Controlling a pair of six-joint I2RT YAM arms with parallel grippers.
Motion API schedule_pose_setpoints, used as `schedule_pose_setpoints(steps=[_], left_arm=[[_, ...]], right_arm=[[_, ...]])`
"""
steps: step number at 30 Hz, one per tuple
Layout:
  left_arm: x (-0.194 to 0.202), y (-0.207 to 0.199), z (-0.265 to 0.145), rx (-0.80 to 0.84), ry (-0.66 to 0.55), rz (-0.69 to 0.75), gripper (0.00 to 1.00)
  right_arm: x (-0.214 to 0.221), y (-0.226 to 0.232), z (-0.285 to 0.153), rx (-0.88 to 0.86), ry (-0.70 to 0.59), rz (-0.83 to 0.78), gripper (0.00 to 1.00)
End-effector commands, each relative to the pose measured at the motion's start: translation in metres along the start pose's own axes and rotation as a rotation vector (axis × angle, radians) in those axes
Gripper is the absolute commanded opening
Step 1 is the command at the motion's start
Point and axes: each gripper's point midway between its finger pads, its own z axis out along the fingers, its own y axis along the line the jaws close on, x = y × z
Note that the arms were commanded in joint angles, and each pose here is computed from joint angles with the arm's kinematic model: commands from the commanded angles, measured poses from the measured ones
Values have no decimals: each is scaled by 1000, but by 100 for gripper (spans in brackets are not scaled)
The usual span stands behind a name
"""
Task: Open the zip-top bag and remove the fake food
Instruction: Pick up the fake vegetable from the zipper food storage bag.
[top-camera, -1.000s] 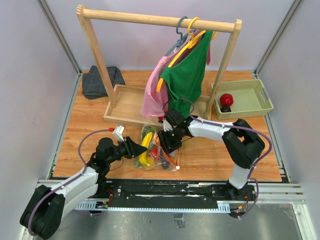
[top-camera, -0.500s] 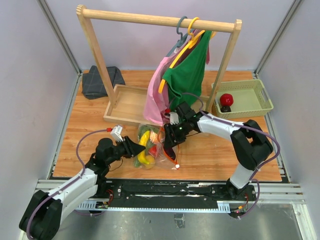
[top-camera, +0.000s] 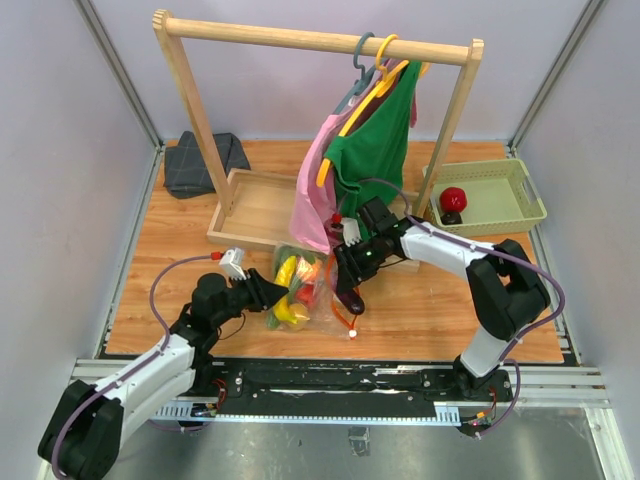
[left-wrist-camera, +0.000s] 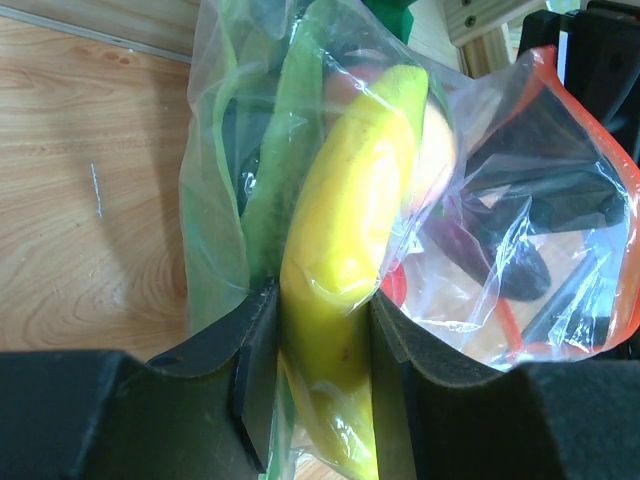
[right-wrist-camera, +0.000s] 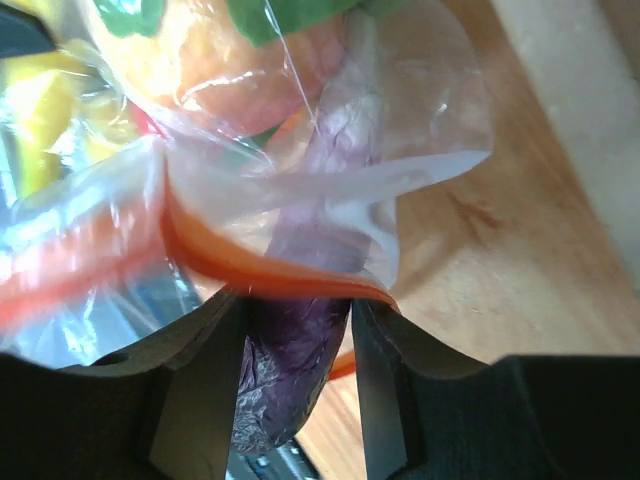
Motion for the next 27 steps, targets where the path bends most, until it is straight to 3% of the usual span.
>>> schedule_pose_setpoints(steps=[1, 8, 14, 27], left_arm=[[-5, -10, 3, 45, -3, 53, 17], [3, -19, 9, 99, 67, 58, 17], [5, -18, 9, 100, 69, 49, 17], [9, -10, 4, 77, 51, 41, 17]], right_arm=[[3, -30, -5, 202, 29, -235, 11], [7, -41, 5, 308, 58, -338, 15], [14, -42, 12, 332, 104, -372, 38], [29, -53, 23, 408, 190, -395, 59]])
